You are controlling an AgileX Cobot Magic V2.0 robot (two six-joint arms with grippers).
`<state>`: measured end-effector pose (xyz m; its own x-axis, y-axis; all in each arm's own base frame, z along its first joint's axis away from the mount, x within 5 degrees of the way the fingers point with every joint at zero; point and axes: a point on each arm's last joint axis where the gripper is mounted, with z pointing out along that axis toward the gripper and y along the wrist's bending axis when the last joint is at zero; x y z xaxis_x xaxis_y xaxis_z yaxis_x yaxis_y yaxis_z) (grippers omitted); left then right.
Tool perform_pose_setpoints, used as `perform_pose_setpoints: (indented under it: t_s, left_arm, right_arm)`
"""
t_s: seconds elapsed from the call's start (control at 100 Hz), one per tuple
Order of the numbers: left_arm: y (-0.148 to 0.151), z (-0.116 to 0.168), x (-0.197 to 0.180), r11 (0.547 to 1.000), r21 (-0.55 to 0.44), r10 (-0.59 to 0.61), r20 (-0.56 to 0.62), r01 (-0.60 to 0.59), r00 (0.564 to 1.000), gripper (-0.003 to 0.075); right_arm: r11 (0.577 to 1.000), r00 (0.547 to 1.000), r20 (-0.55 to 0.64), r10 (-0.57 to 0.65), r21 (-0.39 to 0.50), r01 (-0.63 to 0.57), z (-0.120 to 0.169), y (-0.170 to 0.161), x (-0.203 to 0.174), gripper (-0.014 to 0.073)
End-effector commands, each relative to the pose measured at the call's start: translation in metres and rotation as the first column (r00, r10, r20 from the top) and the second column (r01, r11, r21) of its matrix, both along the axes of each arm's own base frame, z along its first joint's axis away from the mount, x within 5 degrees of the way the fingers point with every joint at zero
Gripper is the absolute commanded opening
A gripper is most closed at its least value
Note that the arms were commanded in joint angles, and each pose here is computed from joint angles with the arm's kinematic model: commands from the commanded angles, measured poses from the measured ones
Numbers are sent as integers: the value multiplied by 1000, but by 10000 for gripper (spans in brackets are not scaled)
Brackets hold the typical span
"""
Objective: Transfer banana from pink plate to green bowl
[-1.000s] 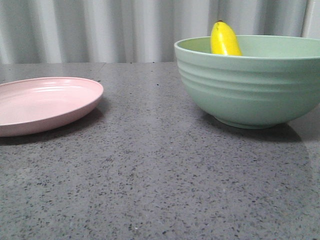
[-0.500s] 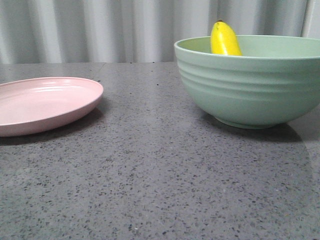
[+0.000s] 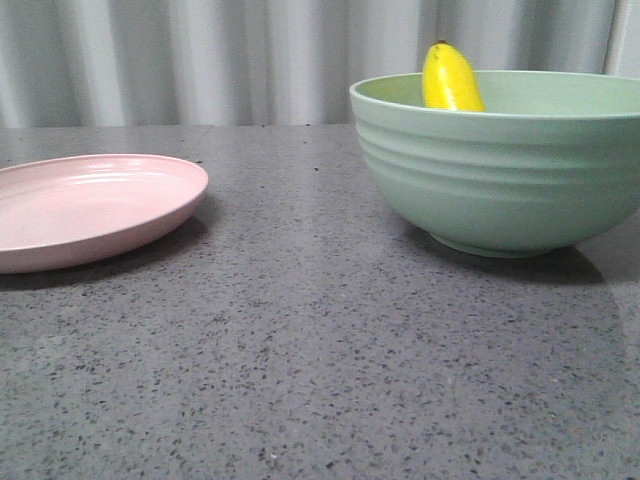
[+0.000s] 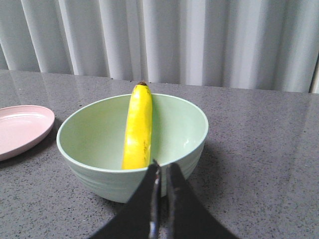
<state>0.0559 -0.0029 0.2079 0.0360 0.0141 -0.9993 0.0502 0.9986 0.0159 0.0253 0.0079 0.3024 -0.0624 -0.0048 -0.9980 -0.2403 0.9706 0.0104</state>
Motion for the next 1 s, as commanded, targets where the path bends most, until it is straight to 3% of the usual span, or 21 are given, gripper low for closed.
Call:
perform_pose_setpoints:
  t_s: [0.0,0.15,0.99]
  left_arm:
    - [3,-8,-1,999,-7,51,-9,-51,999,-19]
    - [2,-28,-3,999,-6,51,-224,-53,973,-19]
    - [2,-27,-3,999,-4,46,-216,-48,975,-18]
  right_arm:
    - [1000,996,83,-11,6,11,13,-1,0,-79]
    - [1000,996,83,-11,6,11,13,-1,0,-80]
    - [1000,996,83,-11,6,11,13,-1,0,-80]
